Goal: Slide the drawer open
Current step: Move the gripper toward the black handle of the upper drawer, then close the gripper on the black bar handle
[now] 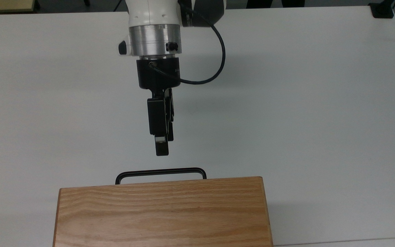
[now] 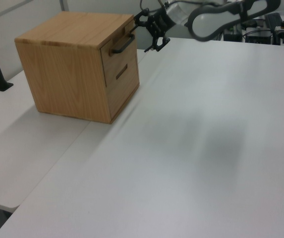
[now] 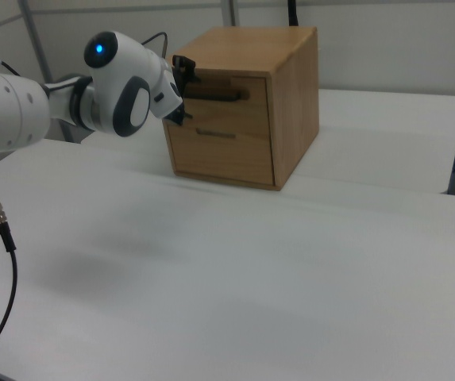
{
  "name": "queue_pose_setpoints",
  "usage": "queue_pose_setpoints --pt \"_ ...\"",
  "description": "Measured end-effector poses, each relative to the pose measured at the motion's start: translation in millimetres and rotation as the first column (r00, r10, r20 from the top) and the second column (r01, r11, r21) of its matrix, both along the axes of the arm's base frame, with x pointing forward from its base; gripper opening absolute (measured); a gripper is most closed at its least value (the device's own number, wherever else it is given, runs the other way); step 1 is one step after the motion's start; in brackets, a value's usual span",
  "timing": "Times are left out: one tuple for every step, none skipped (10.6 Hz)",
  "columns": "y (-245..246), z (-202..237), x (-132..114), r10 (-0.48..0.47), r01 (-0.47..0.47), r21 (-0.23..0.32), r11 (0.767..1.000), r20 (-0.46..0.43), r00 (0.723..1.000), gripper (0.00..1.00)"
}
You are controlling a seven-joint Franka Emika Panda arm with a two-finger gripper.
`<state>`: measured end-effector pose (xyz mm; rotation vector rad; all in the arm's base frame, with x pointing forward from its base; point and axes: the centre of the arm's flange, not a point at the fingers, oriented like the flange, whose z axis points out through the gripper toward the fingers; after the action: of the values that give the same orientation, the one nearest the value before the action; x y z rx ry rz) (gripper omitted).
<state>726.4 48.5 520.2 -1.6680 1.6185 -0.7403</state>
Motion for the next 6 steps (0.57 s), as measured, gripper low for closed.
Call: queue_pose_setpoints --pt "-1 -9 4 -0.005 0.005 0.003 1.0 0.04 0.999 0.93" --pt "-2 -17 8 -0.01 0.01 0.005 1.0 0.071 0.997 0.93" --pt "-3 -20 12 -0.016 0.015 0.01 1.0 0.088 0.996 0.93" --pt "-5 -20 16 -0.029 0.027 0.024 0.999 0.095 0.995 0.92" --pt "-8 -20 20 -0.041 0.037 0.034 0.999 0.101 0.994 0.88" --pt "-9 -21 23 -0.046 0.042 0.039 0.998 0.103 0.994 0.74"
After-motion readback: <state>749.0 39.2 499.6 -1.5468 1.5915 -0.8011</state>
